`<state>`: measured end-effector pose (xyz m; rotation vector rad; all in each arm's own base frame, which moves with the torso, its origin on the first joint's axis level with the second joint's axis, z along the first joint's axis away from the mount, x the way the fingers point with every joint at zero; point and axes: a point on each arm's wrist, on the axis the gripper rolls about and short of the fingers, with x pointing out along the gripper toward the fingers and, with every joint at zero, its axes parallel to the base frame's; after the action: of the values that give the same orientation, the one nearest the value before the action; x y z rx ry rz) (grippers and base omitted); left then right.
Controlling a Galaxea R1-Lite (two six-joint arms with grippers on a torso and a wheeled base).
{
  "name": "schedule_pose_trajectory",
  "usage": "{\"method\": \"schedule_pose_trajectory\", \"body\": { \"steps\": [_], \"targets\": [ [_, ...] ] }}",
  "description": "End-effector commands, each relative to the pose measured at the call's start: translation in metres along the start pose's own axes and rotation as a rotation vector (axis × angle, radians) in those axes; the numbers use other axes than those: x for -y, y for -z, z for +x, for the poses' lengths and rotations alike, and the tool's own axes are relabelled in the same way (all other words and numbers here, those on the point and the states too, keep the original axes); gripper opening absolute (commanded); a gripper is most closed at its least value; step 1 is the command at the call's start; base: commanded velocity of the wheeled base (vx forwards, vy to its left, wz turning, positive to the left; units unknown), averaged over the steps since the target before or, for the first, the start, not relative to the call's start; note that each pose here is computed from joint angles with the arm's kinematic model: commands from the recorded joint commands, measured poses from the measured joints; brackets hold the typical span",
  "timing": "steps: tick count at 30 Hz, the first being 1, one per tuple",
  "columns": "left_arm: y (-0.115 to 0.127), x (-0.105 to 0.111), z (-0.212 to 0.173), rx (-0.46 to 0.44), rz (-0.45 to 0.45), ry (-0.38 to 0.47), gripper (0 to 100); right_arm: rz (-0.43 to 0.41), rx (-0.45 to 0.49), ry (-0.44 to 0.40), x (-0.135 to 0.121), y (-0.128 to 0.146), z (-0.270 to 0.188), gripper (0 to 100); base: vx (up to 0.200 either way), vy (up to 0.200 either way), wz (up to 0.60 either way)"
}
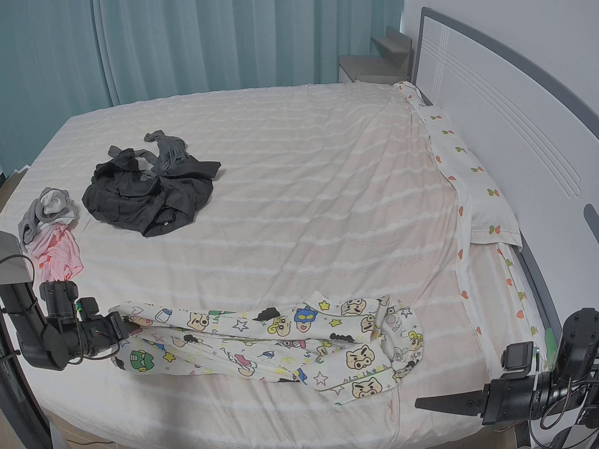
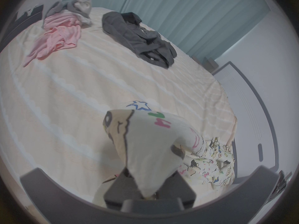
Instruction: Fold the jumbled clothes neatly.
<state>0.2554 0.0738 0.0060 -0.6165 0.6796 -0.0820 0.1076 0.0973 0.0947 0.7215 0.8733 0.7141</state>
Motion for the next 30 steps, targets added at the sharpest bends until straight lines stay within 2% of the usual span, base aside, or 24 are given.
{"method": "schedule_pose_trajectory", "body": {
  "steps": [1,6,11,19,23,30],
  "targets": [
    [-0.011,-0.019,-0.022,0.070,-0.052,-0.010,0,0.006,-0.009,0.013,0.003,0.003,-0.001,100,0.000,0.000,0.00],
    [-0.019,-0.037,-0.042,0.124,-0.103,0.001,0,0.006,-0.009,0.013,0.004,0.003,-0.001,100,0.000,0.000,0.00],
    [-0.026,-0.045,-0.059,0.171,-0.156,0.028,0,0.006,-0.008,0.012,0.003,0.003,-0.001,100,0.000,0.000,0.00],
    [-0.035,-0.045,-0.078,0.236,-0.177,0.043,0,0.005,-0.007,0.013,0.003,0.003,-0.001,100,0.000,0.000,0.00],
    [-0.037,-0.031,-0.082,0.242,-0.145,0.066,0,0.007,-0.007,0.013,0.003,0.003,-0.001,100,0.000,0.000,0.00],
    [-0.034,0.032,-0.070,0.179,-0.073,0.083,0,0.007,-0.004,0.012,0.003,0.002,-0.001,100,0.000,0.000,0.00]
  ]
}}
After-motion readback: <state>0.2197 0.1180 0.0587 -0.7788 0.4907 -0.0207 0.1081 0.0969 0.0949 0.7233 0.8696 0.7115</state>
